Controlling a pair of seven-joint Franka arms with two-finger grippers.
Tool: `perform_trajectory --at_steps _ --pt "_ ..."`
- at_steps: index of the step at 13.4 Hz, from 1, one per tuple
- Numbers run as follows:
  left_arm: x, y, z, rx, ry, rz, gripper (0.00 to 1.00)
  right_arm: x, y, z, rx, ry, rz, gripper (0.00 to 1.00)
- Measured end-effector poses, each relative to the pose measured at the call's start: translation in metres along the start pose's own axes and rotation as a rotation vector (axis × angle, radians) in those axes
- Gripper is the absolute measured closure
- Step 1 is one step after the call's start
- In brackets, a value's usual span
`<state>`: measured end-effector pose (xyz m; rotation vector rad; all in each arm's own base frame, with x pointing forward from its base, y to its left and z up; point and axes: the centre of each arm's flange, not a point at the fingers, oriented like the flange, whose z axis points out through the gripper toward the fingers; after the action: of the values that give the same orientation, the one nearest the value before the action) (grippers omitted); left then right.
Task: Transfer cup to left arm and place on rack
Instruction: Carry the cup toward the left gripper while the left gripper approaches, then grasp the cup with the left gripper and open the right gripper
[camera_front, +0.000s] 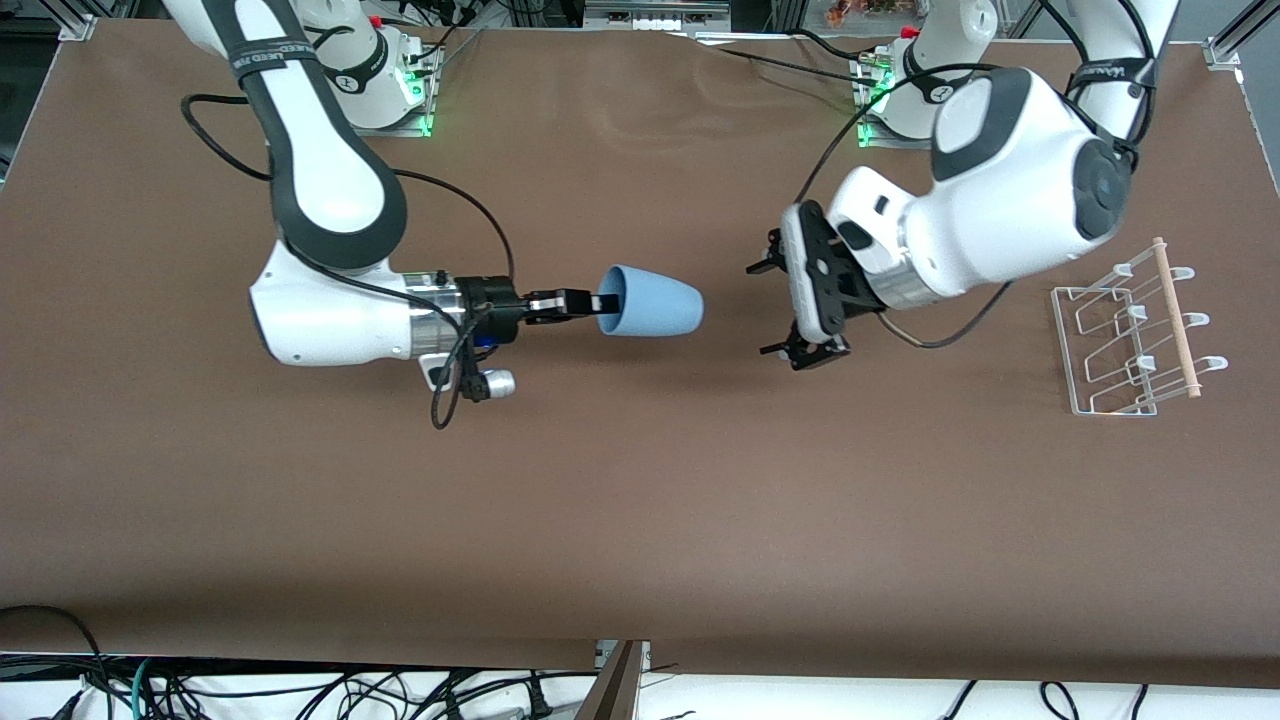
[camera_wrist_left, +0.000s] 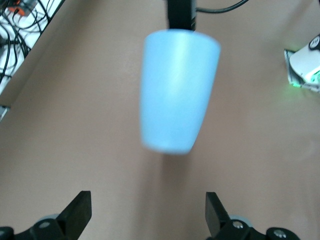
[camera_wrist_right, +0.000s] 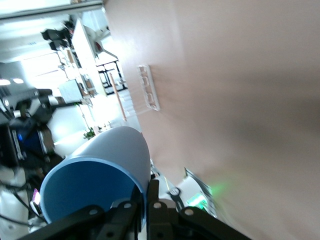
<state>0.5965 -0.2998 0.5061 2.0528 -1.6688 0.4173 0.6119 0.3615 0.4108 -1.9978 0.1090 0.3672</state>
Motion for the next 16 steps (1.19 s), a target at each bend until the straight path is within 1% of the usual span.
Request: perform_trajectory --at_steps 2,3,5,7,11,14,15,16 --pt "0.014 0.011 0.004 0.033 -0.031 0.057 0.0 -0.007 -0.011 0.026 0.018 0.028 -0.005 0.95" --pt "0.02 0.017 0.006 0.043 -0.043 0.076 0.0 -0.01 -0.015 0.035 0.023 0.033 -0.008 0.95" --pt "0.03 0.026 0.01 0.06 -0.071 0.093 0.0 -0.013 -0.023 0.042 0.035 0.032 -0.019 0.95" --pt "0.038 0.035 0.013 0.066 -0.083 0.105 0.0 -0.015 -0.029 0.045 0.04 0.032 -0.028 0.95" --pt "0.034 0.036 0.021 0.112 -0.105 0.095 0.0 -0.015 -0.031 0.045 0.042 0.035 -0.031 0.95" --pt "0.028 0.035 0.034 0.117 -0.106 0.068 0.0 -0.015 -0.032 0.044 0.043 0.039 -0.032 0.95" --pt "0.027 0.035 0.034 0.117 -0.106 0.065 0.06 -0.014 -0.031 0.044 0.044 0.041 -0.031 0.95" --pt "0.027 0.034 0.034 0.119 -0.105 0.062 0.06 -0.014 -0.031 0.044 0.044 0.042 -0.031 0.95"
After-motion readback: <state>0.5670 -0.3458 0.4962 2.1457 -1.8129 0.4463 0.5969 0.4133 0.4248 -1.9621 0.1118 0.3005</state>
